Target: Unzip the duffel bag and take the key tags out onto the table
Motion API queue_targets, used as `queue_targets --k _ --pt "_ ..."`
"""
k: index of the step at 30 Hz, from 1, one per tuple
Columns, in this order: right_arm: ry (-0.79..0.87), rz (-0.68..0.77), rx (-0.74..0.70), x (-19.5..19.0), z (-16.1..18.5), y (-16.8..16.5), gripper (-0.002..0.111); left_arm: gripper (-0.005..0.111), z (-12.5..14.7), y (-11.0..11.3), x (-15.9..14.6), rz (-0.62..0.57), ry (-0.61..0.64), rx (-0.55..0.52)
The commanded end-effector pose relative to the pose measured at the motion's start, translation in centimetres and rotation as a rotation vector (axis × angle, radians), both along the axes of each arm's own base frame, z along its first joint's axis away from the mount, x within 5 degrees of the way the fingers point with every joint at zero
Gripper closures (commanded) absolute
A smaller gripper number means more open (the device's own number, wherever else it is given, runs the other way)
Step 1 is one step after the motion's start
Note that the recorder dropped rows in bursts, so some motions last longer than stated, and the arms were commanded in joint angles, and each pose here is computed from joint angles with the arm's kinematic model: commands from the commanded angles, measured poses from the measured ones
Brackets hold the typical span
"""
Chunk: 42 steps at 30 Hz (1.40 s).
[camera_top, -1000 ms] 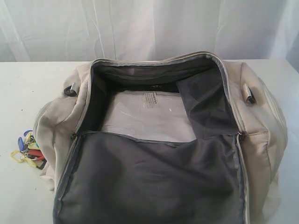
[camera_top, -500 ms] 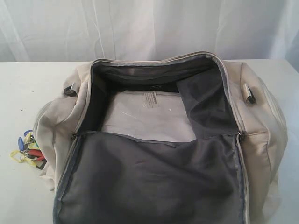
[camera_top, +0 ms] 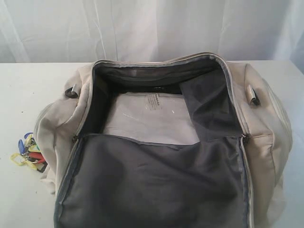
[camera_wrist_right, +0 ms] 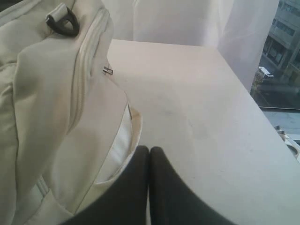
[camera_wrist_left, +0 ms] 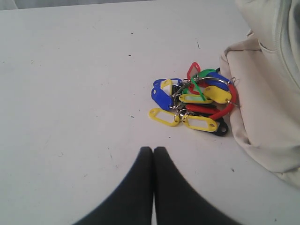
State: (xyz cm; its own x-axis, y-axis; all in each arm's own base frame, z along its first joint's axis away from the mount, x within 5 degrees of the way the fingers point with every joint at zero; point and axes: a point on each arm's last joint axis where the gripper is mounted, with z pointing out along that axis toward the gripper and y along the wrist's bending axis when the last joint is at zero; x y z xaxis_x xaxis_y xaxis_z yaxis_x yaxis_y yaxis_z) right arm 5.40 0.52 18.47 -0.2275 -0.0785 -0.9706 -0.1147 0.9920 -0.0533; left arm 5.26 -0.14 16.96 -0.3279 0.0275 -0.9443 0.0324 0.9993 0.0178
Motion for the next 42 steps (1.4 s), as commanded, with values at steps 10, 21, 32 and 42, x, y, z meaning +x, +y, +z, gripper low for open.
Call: queue_targets --k 10,21,32,42 --pt "-0.011 -0.003 0.002 0.0 0.01 -0.02 0.108 0.107 -0.07 -0.02 -0.01 0.003 -0.003 -0.011" --pt "-0.011 -0.003 0.002 0.0 0.01 -0.02 0.108 0.107 -0.07 -0.02 -0.01 0.003 -0.003 -0.011" --pt "-0.011 -0.003 0.002 0.0 0.01 -0.02 0.108 0.107 -0.07 -0.01 -0.01 0.004 -0.003 -0.011" --pt "-0.011 -0.003 0.002 0.0 0.01 -0.02 0.108 0.107 -0.07 0.15 -0.01 0.035 -0.003 -0.011"
